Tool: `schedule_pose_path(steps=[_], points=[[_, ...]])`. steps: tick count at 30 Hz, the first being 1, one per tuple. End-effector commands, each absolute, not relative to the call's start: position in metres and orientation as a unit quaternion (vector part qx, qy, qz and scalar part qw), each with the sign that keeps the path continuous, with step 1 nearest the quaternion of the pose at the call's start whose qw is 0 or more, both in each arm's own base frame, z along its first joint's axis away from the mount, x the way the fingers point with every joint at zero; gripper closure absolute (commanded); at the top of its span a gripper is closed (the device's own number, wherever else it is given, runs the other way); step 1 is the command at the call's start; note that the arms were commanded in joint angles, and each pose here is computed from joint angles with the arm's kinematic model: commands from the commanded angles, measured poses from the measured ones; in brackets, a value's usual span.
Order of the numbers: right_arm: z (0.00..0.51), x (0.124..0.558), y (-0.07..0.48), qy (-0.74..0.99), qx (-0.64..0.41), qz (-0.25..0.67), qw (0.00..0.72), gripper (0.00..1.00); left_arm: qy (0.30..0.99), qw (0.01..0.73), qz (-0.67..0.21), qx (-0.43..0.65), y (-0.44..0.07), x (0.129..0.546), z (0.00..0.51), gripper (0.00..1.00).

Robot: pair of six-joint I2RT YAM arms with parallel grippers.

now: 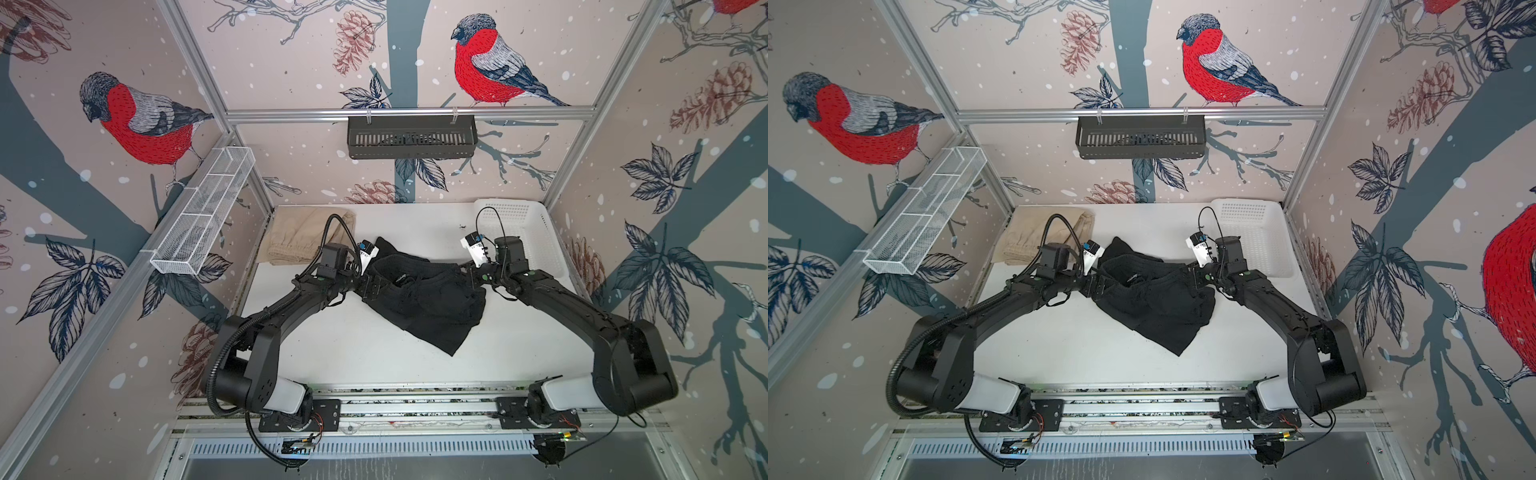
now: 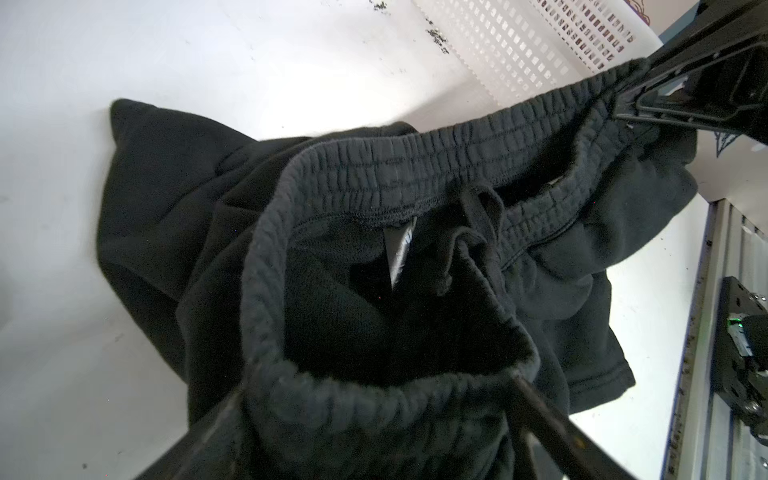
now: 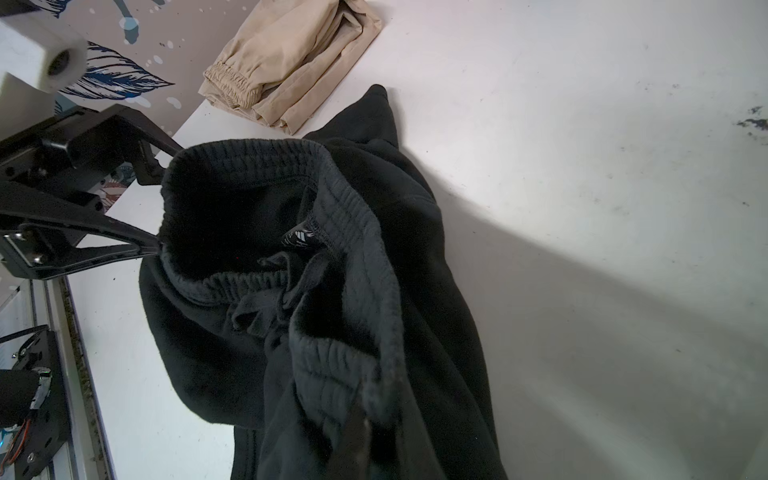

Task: Fold and stack the shorts
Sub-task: 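Hold the waistband with both grippers and spread the grippers apart, then lift the black shorts high with both grippers, letting them hang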

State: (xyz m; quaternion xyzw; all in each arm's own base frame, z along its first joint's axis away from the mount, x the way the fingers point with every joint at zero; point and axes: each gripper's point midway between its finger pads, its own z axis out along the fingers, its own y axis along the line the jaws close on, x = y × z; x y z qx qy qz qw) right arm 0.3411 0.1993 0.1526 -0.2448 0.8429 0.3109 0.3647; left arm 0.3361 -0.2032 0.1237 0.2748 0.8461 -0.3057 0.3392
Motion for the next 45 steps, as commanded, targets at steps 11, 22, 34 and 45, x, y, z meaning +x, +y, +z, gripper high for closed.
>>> schedule_pose_path(steps=[11,22,34,45], points=[[0.171,0.353,0.196,0.834,-0.246,0.299,0.394,0.98,0.845,0.383,-0.305,0.215,-0.198,0.372,0.161,1.0],[0.306,0.352,0.192,0.752,-0.259,0.281,0.536,0.99,0.772,0.542,-0.274,0.189,-0.17,0.342,0.359,1.0],[0.483,0.263,0.189,0.589,-0.304,0.311,0.681,0.99,0.758,0.614,-0.136,0.174,-0.114,0.297,0.497,1.0],[0.516,0.206,0.214,0.588,-0.351,0.354,0.637,0.99,0.739,0.628,-0.183,0.16,-0.105,0.233,0.538,1.0]])
